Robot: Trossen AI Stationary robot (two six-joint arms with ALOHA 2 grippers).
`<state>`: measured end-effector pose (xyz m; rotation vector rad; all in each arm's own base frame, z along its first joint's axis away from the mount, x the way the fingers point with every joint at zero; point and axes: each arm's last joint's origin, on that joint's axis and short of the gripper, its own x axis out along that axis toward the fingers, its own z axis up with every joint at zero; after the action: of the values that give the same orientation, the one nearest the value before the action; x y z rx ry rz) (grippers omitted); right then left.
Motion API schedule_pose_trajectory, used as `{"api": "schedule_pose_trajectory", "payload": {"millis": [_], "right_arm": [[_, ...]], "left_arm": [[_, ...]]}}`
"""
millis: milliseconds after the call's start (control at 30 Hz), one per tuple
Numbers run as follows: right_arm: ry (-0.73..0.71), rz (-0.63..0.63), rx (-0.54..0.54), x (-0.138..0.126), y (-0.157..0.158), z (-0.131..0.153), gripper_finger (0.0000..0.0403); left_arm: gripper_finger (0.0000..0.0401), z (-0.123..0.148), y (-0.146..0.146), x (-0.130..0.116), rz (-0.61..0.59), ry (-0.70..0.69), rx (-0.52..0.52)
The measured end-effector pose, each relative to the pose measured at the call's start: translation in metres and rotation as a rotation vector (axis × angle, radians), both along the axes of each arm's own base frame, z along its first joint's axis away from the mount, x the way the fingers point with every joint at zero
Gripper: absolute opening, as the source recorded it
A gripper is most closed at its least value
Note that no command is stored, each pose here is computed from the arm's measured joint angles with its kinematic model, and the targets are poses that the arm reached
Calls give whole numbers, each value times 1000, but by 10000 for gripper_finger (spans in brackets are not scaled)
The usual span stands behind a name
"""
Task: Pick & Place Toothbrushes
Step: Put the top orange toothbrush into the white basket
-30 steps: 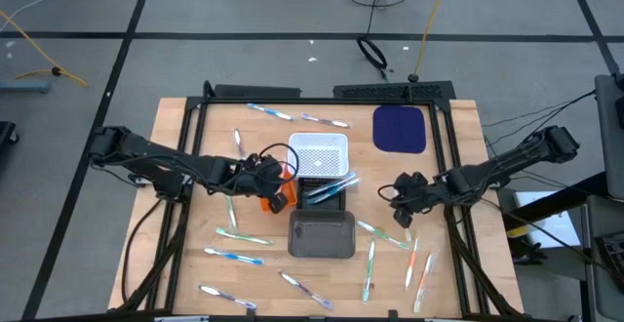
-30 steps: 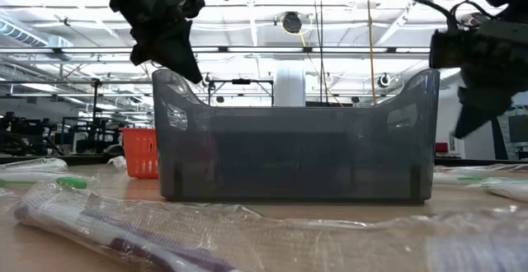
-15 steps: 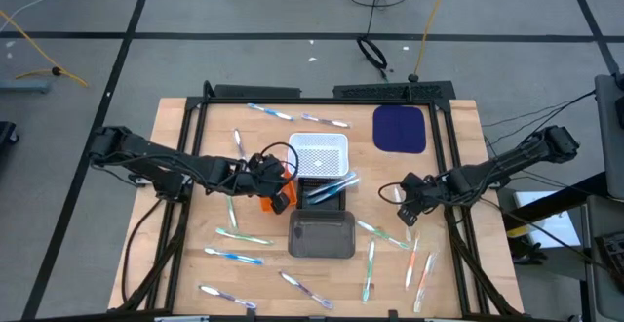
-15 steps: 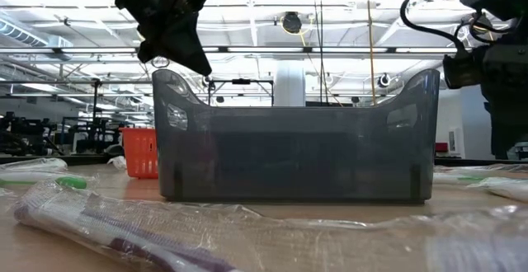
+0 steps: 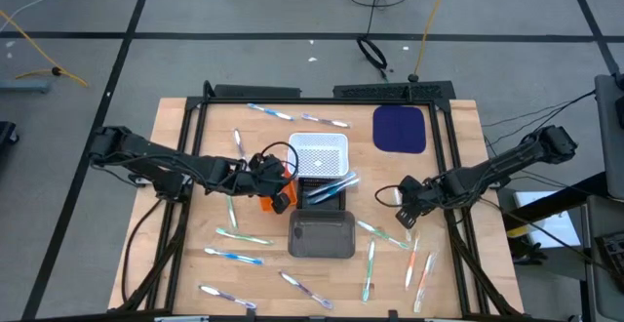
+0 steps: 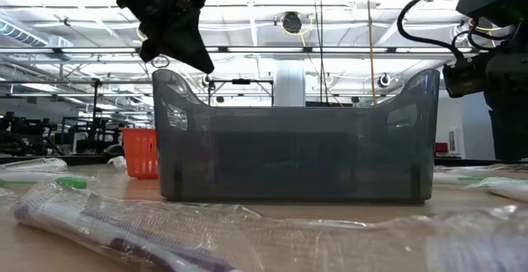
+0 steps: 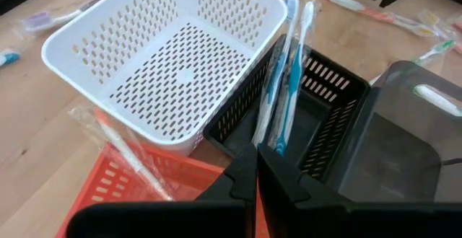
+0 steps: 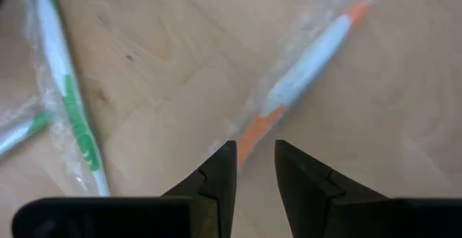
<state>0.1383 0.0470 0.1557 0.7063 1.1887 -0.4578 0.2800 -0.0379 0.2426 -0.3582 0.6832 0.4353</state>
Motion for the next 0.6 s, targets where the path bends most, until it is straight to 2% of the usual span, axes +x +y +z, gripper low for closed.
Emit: {"api": "schedule_pose_trajectory", "payload": {"millis": [300,600], "right_arm": [[16,26,42,4,3,-3,91],[41,30,25,7,4,-8,156]], "left_arm": [[10,1,0,1,-15,-14,3],[10,1,-1,1,-21,-14,7]]}}
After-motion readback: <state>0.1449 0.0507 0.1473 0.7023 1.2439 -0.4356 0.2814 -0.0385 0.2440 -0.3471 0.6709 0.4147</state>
